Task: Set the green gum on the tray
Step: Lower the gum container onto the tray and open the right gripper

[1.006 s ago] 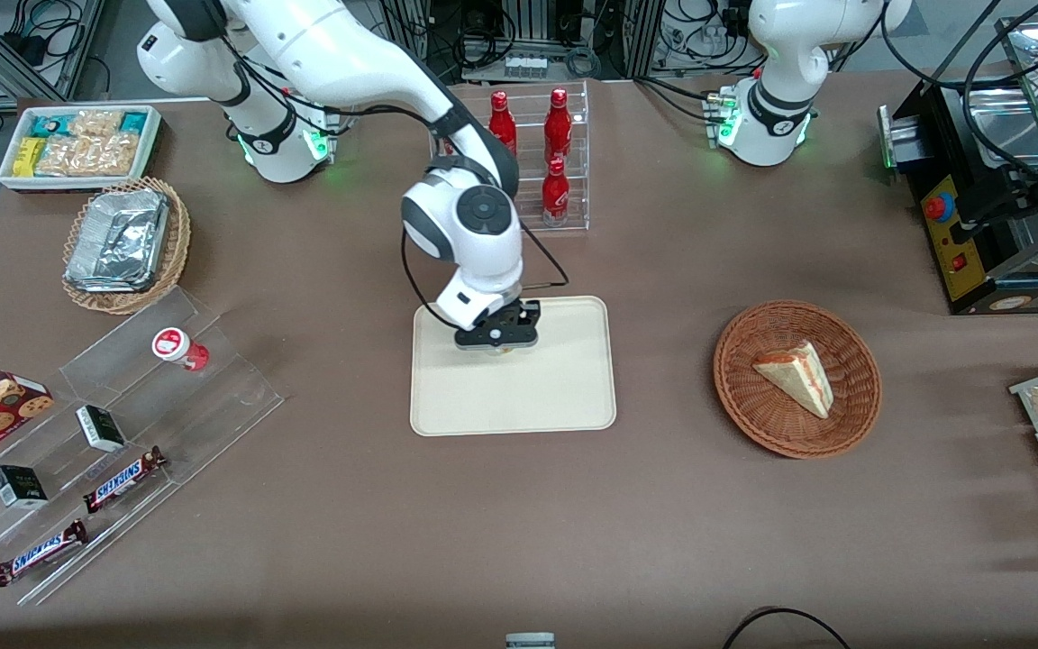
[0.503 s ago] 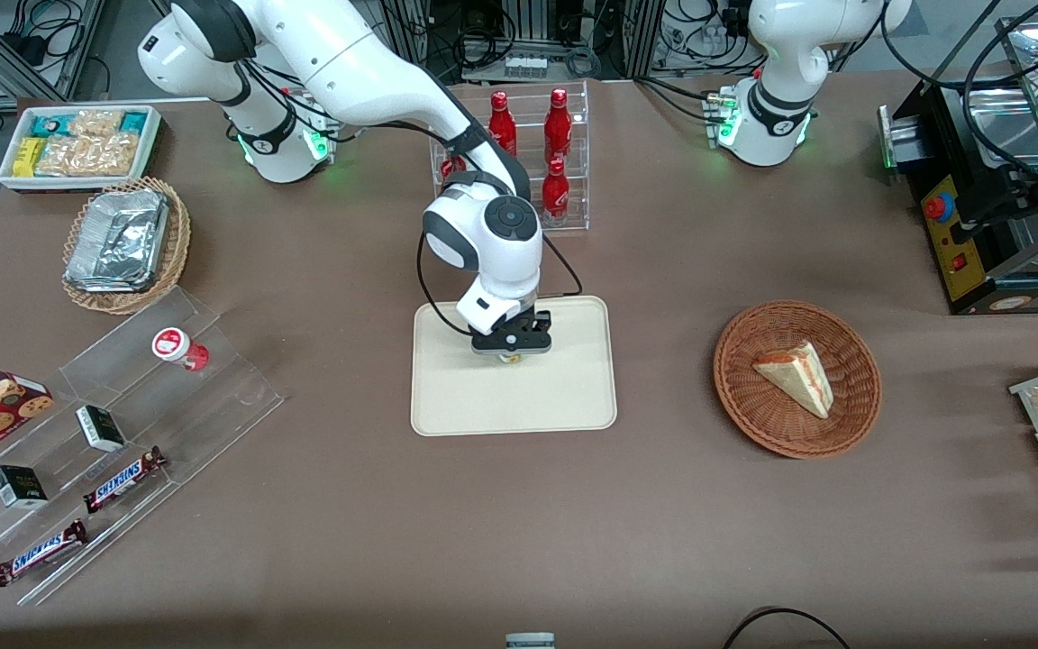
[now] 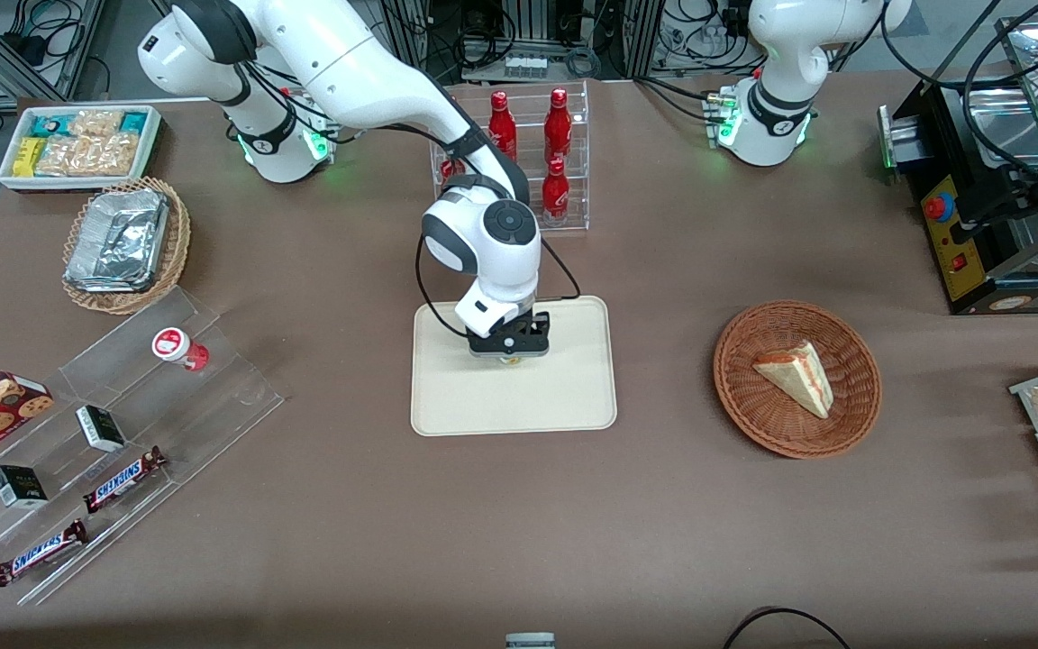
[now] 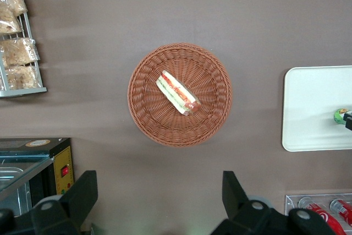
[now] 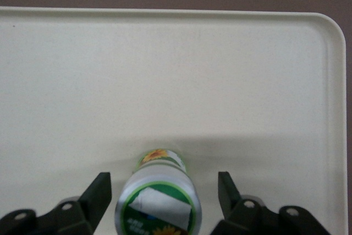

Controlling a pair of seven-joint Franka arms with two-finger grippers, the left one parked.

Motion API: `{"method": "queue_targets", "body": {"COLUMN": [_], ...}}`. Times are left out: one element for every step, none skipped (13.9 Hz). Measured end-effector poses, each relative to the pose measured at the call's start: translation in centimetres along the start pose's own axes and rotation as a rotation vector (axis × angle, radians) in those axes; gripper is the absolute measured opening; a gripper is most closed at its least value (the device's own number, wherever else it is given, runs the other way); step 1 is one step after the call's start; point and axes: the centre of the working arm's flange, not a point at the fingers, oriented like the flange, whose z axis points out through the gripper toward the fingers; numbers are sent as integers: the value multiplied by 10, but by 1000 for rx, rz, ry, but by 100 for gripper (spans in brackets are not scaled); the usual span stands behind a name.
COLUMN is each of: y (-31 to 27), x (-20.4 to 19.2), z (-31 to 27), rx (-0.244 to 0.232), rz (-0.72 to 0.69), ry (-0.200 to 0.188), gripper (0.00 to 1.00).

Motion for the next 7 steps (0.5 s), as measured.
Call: {"method": "queue_targets", "body": {"y": [1, 2, 5, 10, 19, 28, 40], "x": [3, 8, 16, 25, 36, 44, 52], "z": [-1, -4, -12, -23, -37, -54, -73], "rx": [2, 7, 16, 27, 36, 37, 40], "rz": [4, 10, 21, 35, 48, 59, 63], "ry": [3, 10, 20, 31, 38, 34, 17], "gripper": [100, 100, 100, 100, 100, 100, 100]}}
